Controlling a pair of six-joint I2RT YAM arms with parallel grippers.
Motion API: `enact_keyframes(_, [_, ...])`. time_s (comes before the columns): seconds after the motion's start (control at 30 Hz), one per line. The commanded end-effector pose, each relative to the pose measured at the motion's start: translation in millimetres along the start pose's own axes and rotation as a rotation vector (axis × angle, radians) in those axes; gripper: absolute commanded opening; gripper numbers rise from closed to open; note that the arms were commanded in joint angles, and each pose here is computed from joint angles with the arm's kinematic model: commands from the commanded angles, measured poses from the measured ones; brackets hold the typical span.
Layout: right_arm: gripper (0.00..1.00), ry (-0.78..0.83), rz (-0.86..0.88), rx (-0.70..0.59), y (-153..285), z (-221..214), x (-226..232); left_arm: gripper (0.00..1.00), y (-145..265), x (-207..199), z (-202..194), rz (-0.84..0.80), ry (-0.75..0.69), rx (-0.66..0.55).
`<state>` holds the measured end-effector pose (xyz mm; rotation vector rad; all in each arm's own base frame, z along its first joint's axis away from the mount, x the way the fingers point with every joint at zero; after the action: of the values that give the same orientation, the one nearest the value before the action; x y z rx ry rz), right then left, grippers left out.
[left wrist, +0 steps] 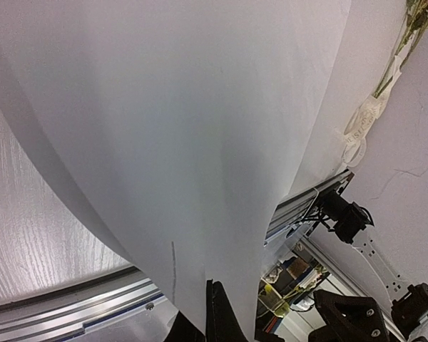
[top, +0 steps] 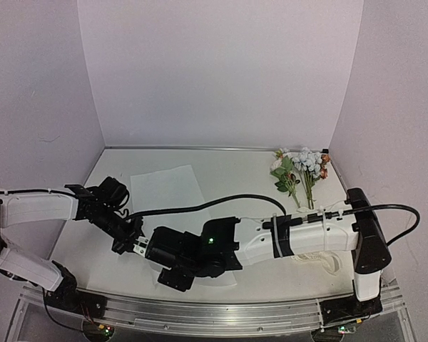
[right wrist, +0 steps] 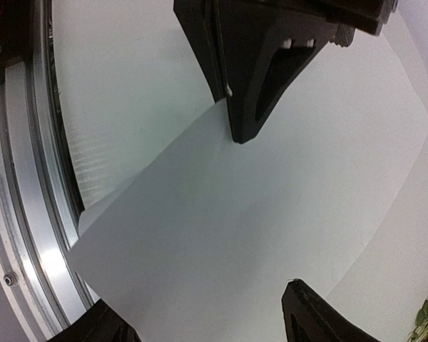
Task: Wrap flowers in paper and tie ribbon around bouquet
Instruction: Unfold the folded wrapping paper at the center of the board.
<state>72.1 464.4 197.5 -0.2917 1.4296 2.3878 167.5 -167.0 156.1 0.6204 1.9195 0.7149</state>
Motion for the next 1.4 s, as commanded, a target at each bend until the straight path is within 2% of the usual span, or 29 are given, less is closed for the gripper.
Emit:
enact_keyframes(0.0, [0.72, -0.028, -0.019, -0.086, 5.2, 11.2, -0.2, 0.0, 1.3, -15.9, 0.4, -0.033, -0.012, -0.004])
enact_keyframes(0.17, [0.7, -0.061, -0.008, -0.1, 3.6, 14.5, 1.7, 0.0, -1.2, -15.9, 0.5, -0.026, -0.01, 0.002])
enact_keyframes(0.37, [0.59, -0.097, -0.045, -0.105, -4.5, 20.6, 0.7, 0.0, -1.2, -14.2, -0.1, -0.013, -0.01, -0.002])
enact_keyframes(0.47, [0.41, -0.104, -0.044, -0.101, -8.6, 21.9, 2.2, 0.0, -1.1, -13.1, -1.4, -0.02, -0.015, 0.001])
enact_keyframes(0.63, [0.02, -0.122, -0.027, -0.093, -13.7, 22.1, 5.1, 0.0, -0.8, -12.0, -2.9, -0.035, -0.022, 0.007])
enact_keyframes(0.7, [0.0, -0.137, -0.047, -0.092, -12.9, 21.9, 3.3, 0.12, 1.4, -10.7, -3.8, -0.03, -0.023, -0.013])
enact_keyframes(0.73, [0.0, -0.145, -0.059, -0.095, -11.1, 21.9, 2.0, 0.24, 2.9, -10.1, -4.4, -0.029, -0.022, -0.028])
enact_keyframes(0.83, [0.0, -0.198, -0.119, -0.105, -1.4, 20.2, -8.7, 0.68, 12.8, -8.9, -6.0, -0.05, -0.01, -0.098])
enact_keyframes(0.87, [0.0, -0.243, -0.13, -0.114, 3.7, 19.6, -14.2, 0.77, 17.3, -8.9, -5.5, -0.057, -0.005, -0.125])
enact_keyframes(0.93, [0.0, -0.323, -0.145, -0.13, 10.7, 16.7, -24.3, 0.88, 28.6, -6.9, -2.6, -0.072, 0.013, -0.183])
enact_keyframes(1.07, [0.0, -0.464, -0.21, -0.165, 24.5, 14.9, -42.9, 0.99, 53.9, 8.3, 8.9, -0.113, 0.073, -0.29])
enact_keyframes(1.2, [0.0, -0.563, -0.262, -0.192, 35.2, 12.7, -59.3, 1.0, 62.2, 24.5, 18.6, -0.111, 0.104, -0.338])
enact_keyframes(1.37, [0.0, -0.641, -0.427, -0.223, 60.8, 7.0, -85.9, 1.0, 56.8, 32.9, 33.9, -0.129, 0.112, -0.319])
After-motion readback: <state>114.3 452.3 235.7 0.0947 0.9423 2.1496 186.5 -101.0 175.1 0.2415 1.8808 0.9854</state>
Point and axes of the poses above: each gripper's point midway between its finger pads, its own y axis back along the fingers, its own x axis along the line the jaws close on, z = x × y, the point moved 10 cm from there along y, back along the fingers, and after that the axes turned 7 degrees about y, right-handed, at the moved point
